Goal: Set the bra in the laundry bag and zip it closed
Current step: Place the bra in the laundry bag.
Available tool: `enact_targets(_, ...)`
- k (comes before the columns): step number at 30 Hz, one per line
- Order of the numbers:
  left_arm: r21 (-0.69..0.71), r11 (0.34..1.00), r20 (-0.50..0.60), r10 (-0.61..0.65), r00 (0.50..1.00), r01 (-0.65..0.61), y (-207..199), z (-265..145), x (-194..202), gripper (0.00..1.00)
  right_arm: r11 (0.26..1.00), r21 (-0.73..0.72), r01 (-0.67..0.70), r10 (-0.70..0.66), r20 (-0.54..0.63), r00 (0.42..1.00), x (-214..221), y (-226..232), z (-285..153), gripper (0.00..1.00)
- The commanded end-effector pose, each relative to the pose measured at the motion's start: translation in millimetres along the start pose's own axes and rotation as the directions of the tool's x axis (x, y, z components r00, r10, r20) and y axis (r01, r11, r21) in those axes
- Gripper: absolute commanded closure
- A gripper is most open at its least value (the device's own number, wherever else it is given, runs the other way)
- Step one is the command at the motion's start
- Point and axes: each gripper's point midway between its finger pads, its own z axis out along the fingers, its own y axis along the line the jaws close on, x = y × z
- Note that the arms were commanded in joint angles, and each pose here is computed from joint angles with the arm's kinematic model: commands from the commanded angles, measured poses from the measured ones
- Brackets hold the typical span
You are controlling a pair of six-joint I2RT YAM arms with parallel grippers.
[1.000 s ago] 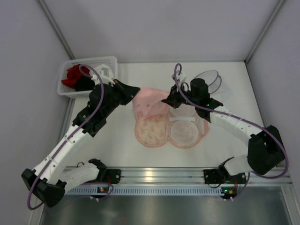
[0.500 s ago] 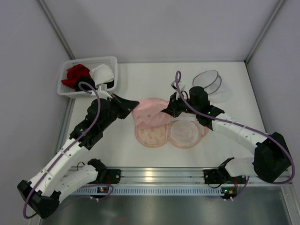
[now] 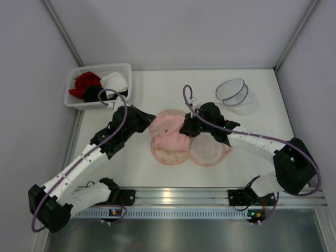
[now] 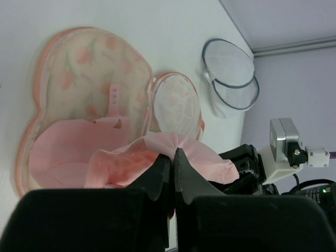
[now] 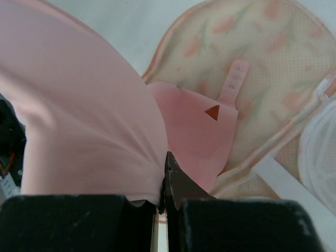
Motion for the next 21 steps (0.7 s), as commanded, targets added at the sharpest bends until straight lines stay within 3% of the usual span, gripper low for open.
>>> enact_targets(1, -0.041, 0.999, 0.084, 0.006, 0.996, -0.003, 5, 12, -14, 1.00, 0.997, 0.070, 0.039, -0.040, 0.023, 0.999, -16, -11, 10, 1.00)
enact_targets(7, -0.107, 0.993, 0.088, 0.059, 0.994, -0.049, 13, 47, -17, 1.00, 0.990, 0.136, 0.043, -0.046, 0.022, 0.999, -26, -42, 32, 1.00)
enact_targets(13, -0.144, 0.989, 0.009, 0.043, 0.999, -0.041, 33, 100, -12, 1.00, 0.985, 0.159, 0.069, -0.067, -0.013, 0.998, -22, -61, 52, 0.99)
enact_targets(17, -0.132, 0.990, -0.007, 0.056, 0.998, -0.056, 29, 118, -15, 1.00, 0.983, 0.170, 0.062, -0.058, -0.026, 0.998, -23, -71, 59, 0.95)
enact_targets(21, -0.135, 0.988, -0.014, 0.068, 0.998, -0.069, 28, 125, -16, 1.00, 0.986, 0.161, 0.044, -0.037, -0.046, 0.998, -20, -77, 62, 0.84)
